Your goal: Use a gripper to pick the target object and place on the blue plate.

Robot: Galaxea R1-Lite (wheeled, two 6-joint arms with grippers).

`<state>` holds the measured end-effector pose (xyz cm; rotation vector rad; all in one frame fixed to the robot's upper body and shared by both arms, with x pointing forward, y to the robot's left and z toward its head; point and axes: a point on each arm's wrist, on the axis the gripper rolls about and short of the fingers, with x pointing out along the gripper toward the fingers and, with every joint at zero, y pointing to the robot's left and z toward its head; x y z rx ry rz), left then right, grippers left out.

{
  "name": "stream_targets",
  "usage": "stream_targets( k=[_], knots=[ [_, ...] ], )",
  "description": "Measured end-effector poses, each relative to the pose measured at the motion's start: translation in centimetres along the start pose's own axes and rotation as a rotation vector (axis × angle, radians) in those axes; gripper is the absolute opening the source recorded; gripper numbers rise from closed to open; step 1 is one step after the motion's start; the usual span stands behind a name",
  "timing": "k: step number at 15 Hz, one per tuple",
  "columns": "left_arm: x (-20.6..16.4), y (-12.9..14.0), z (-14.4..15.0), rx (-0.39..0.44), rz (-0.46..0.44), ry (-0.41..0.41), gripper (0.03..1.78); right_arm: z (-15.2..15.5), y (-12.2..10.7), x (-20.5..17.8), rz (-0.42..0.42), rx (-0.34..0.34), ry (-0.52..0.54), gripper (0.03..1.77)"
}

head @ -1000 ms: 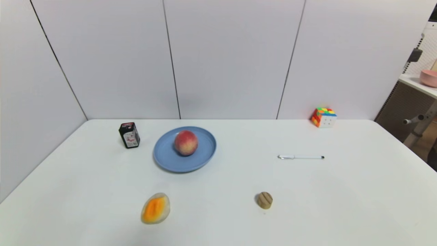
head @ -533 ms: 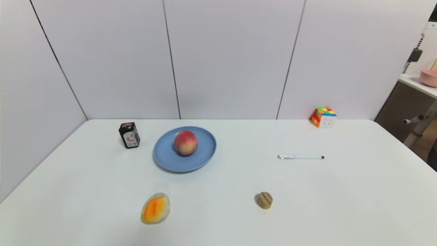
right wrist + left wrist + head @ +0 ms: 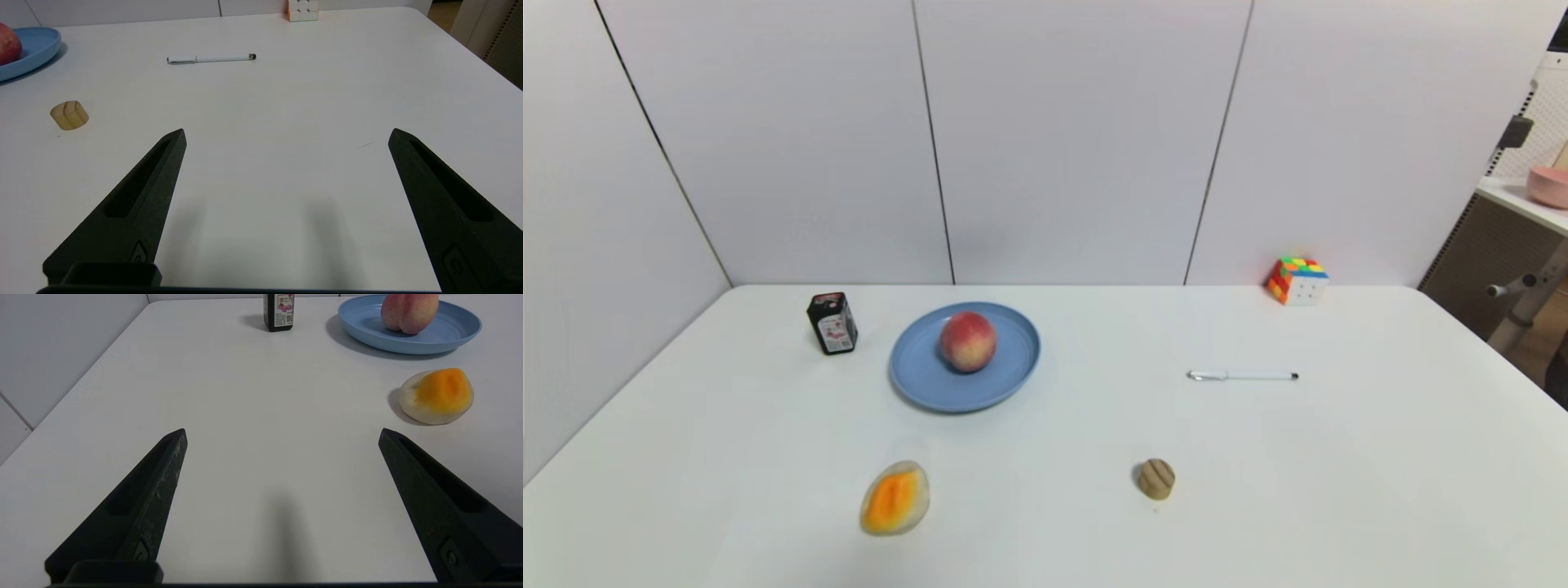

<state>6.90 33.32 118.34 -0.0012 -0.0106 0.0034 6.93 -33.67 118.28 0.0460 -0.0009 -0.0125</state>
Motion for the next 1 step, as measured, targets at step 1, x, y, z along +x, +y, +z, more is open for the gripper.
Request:
stream_targets(
  k=[1],
  knots=[
    [0.00,0.00,0.00,0.000,0.000,0.000,1.69,0.00,0.00,0.00,0.000,0.001,0.000,1.71]
  ],
)
